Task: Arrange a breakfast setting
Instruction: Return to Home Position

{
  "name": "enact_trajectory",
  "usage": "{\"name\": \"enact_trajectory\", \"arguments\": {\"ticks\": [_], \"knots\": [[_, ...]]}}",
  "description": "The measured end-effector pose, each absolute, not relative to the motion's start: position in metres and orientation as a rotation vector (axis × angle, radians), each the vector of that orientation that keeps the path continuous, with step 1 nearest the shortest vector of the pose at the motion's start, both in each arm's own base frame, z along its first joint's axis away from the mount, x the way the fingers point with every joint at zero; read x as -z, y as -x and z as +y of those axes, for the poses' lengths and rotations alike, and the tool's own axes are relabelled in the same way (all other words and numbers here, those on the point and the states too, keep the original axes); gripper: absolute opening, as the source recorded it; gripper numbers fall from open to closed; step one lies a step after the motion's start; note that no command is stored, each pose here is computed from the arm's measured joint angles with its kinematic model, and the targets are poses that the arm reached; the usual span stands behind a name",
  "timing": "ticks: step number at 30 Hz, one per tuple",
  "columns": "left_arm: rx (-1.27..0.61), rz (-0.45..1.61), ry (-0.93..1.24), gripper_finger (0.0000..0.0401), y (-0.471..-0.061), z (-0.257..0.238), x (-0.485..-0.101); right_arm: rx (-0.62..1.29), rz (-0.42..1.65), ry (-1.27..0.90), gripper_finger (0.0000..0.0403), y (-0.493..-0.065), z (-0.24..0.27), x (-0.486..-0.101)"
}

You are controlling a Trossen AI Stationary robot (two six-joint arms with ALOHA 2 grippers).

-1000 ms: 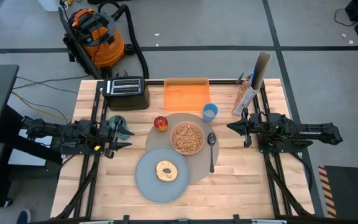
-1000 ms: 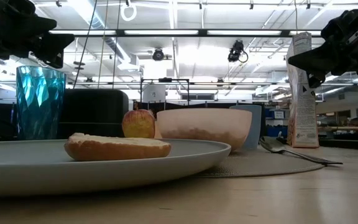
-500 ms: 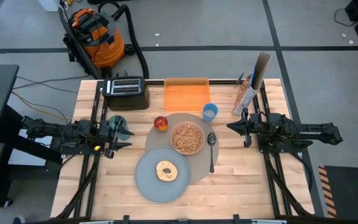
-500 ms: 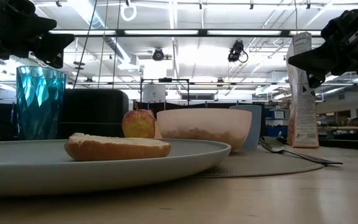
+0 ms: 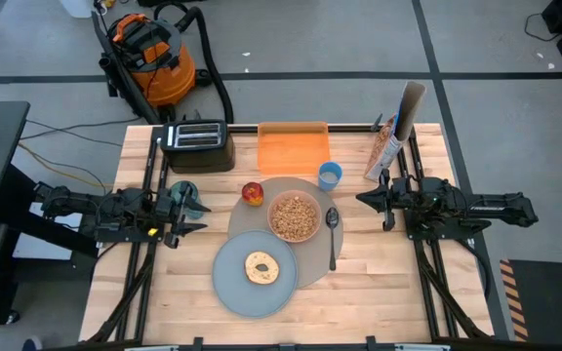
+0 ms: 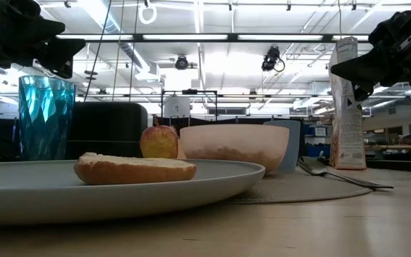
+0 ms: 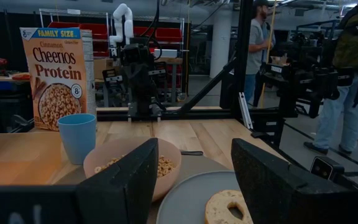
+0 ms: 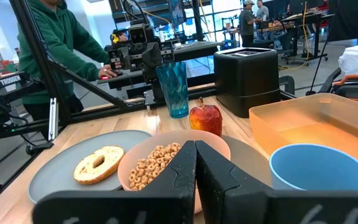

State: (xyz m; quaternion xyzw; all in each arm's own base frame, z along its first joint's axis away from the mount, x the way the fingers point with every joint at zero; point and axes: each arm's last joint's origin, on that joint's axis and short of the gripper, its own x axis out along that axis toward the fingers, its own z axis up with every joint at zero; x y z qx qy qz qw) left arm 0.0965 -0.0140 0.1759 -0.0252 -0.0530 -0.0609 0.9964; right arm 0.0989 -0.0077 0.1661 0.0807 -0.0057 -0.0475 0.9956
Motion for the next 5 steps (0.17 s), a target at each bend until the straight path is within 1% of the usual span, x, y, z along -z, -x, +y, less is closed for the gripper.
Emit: {"name": "enact_trajectory", "arguments": {"ticks": [5], "knots": [[0.122, -0.106, 0.05, 0.0211, -0.0965, -0.014, -0.1758, 0.095, -0.011, -0.162, 0.0013, -0.0989, -0.0077, -0.1661]]}}
